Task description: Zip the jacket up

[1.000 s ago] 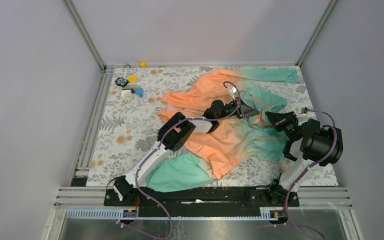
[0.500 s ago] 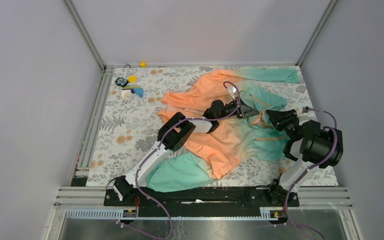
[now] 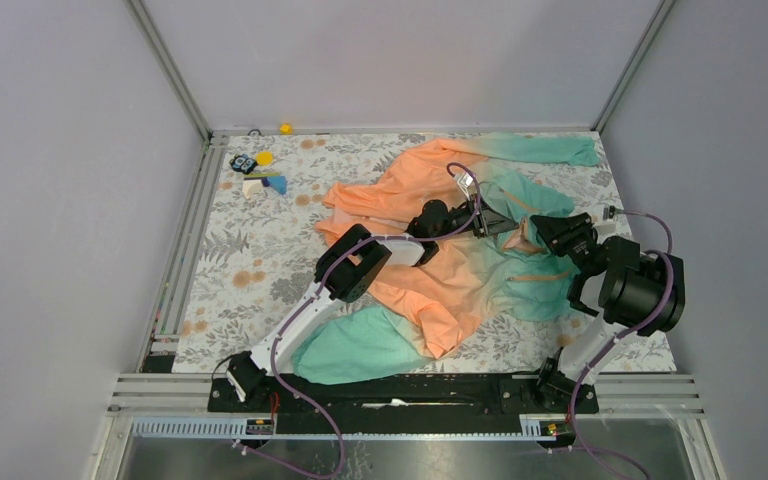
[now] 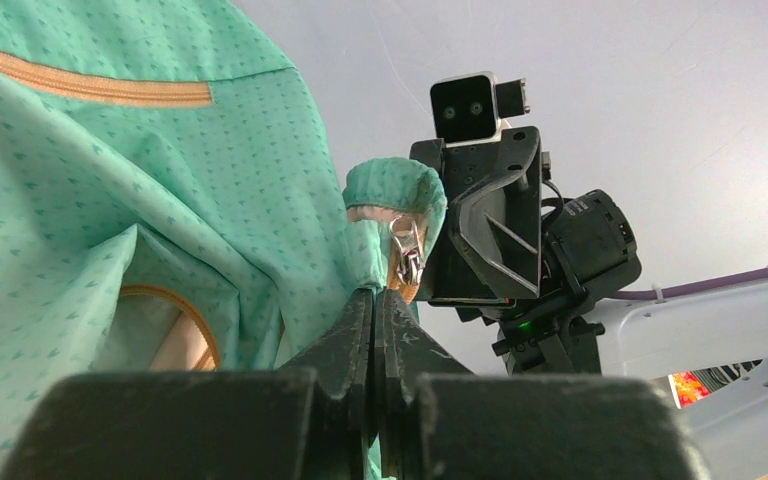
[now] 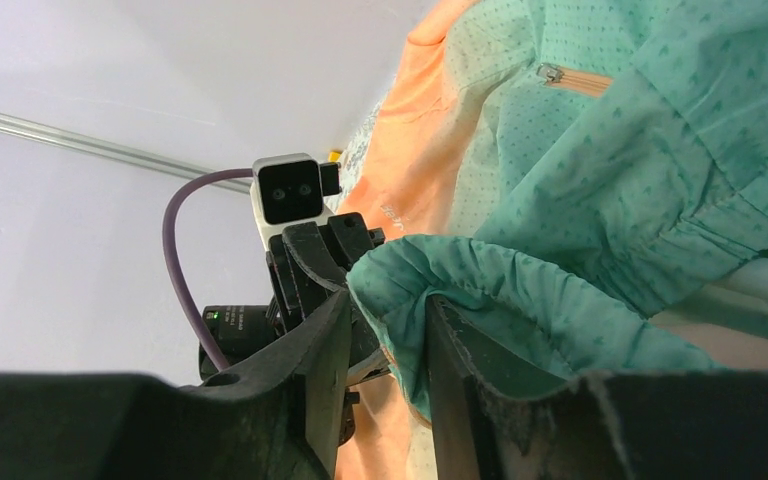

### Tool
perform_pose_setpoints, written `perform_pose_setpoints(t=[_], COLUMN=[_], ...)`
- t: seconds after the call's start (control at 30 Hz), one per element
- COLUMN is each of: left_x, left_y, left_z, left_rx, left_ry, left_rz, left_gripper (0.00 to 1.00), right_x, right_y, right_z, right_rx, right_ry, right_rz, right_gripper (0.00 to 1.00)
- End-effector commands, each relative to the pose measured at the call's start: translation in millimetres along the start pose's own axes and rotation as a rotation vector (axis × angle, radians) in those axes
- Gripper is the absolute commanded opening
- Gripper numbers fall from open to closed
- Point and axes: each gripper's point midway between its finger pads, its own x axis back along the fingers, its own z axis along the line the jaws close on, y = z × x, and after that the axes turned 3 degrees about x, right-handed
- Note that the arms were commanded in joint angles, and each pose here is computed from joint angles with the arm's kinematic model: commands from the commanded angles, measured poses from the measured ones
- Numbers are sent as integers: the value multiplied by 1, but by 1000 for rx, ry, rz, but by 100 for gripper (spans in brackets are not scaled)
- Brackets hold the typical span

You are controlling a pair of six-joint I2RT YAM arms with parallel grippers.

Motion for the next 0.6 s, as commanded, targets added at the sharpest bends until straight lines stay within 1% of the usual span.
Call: perform_pose_setpoints(t=[0.0,0.13,0.3,0.5,0.57], left_x=[-7,-7,-8,-7,-7], left_y=[4,5,4,4,4], left_z=[-28,-30,-34,-33,-33], left_rx=[-63,-66,-72,-75,-77], left_ry=[-60,-63,-69,-66,-66], left_rz=[13,13,17,15,14], left_gripper=[0,0,0,0,0], right_x=[-9,-9,-11,-11,-11], right_y=[5,1,2,4,5], right_z=[6,4,0,1,2], right_rx=[79,94,106,102,96], right_ry=[19,-2,-25,-23,-20], right_rz=[5,15,16,-6,-12], right_gripper=[40,43,43,27,25])
